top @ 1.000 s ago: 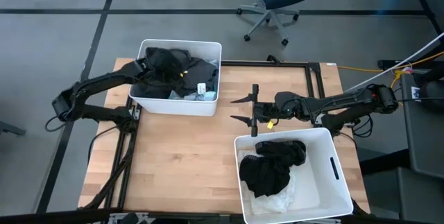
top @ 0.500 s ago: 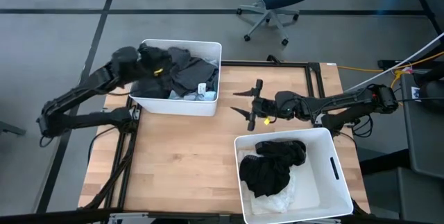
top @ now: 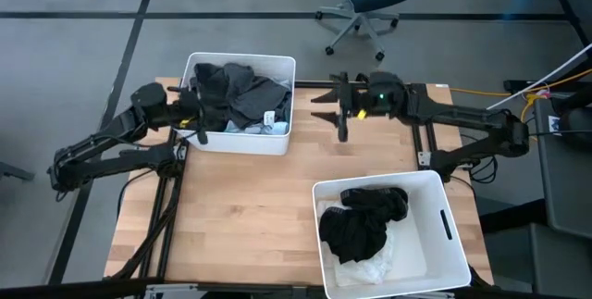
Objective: Sort clothes
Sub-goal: Return to Home Position
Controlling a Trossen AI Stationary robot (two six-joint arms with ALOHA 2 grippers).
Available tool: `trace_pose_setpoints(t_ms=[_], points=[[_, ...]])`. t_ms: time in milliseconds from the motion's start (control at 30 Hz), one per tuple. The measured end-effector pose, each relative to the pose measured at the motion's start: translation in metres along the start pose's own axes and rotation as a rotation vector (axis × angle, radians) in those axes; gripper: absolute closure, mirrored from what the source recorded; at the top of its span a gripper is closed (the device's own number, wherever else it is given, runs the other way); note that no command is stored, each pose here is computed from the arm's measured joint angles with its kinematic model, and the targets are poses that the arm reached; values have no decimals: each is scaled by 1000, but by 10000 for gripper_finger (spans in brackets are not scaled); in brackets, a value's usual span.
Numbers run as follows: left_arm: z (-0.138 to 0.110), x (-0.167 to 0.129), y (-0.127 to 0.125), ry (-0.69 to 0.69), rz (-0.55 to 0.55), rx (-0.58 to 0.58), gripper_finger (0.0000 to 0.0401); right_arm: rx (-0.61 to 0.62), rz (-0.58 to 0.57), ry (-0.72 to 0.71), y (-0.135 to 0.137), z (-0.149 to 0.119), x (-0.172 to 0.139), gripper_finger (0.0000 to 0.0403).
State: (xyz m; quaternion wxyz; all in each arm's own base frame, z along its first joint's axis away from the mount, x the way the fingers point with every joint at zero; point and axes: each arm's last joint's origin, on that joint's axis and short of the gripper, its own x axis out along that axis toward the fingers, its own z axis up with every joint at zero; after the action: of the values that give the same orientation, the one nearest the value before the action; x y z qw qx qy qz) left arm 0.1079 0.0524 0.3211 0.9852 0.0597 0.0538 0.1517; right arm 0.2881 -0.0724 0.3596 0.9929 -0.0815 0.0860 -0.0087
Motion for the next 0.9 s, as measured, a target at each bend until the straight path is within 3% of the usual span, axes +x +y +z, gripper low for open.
trace_pose_setpoints(t_ms=[233, 400, 600, 900], points=[[-28, -2, -10, -70, -52, -31, 246, 102, 171, 43, -12, -40, -11, 335], [-43, -2, -15, -99, -69, -40, 246, 89, 142, 17, -1, -57, -30, 395], [-49, -2, -16, -107, -71, -48, 246, 73, 7, -72, 9, -70, -66, 381], [-46, -2, -16, -137, -68, -53, 246, 127, -64, -119, 19, -105, -105, 384]])
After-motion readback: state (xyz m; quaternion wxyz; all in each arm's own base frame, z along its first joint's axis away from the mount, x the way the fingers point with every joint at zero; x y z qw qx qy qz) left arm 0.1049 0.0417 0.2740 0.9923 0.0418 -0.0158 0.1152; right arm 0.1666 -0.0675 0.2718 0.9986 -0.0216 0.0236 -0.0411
